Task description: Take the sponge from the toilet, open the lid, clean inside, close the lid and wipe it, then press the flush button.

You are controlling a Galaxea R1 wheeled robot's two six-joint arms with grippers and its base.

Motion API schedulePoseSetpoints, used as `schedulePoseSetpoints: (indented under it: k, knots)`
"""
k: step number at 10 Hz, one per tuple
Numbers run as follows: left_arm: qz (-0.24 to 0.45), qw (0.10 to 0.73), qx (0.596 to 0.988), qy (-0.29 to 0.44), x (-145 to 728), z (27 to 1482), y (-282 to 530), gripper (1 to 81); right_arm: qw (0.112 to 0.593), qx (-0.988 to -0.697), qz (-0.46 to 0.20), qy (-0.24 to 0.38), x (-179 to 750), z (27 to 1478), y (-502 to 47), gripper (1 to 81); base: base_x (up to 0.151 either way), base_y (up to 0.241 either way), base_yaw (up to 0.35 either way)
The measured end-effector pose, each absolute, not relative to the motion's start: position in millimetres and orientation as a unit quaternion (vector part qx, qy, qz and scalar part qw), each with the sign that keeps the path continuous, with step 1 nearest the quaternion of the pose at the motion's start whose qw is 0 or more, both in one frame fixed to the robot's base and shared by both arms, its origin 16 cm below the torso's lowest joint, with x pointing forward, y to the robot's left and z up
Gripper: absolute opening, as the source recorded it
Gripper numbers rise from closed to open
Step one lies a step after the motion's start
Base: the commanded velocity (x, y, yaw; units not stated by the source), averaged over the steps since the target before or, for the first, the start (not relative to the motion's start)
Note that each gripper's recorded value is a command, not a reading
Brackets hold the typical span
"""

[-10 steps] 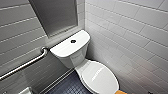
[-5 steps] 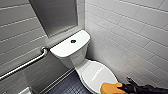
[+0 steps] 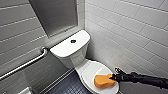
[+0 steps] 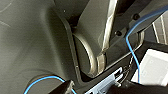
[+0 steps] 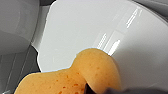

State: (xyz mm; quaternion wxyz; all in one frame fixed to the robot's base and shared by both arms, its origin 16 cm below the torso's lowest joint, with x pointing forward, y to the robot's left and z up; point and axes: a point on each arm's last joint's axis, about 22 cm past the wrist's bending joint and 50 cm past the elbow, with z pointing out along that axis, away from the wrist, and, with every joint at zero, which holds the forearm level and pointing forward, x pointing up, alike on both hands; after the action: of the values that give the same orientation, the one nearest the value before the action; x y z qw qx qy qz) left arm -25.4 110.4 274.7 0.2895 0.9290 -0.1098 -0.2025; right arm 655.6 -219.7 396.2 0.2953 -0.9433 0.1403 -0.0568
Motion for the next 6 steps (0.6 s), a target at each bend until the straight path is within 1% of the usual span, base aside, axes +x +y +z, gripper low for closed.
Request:
schedulePoseSetpoints:
  k: [2,5,6]
  knots:
    - [-0.203,0.288,0.929,-0.11,-25.5,274.4,112.1,81.1,0.263,-0.949,-0.07,0.161,688.5,380.2,-230.8,1.0,0.0,0.0,0.0]
    - [-0.203,0.287,0.93,-0.109,-26.0,274.4,114.0,81.1,0.245,-0.947,-0.09,0.187,735.5,366.0,-206.5,1.0,0.0,0.0,0.0]
    - [-0.204,0.287,0.93,-0.109,-26.0,274.4,114.0,81.1,0.248,-0.945,-0.098,0.189,750.6,366.9,-188.4,1.0,0.0,0.0,0.0]
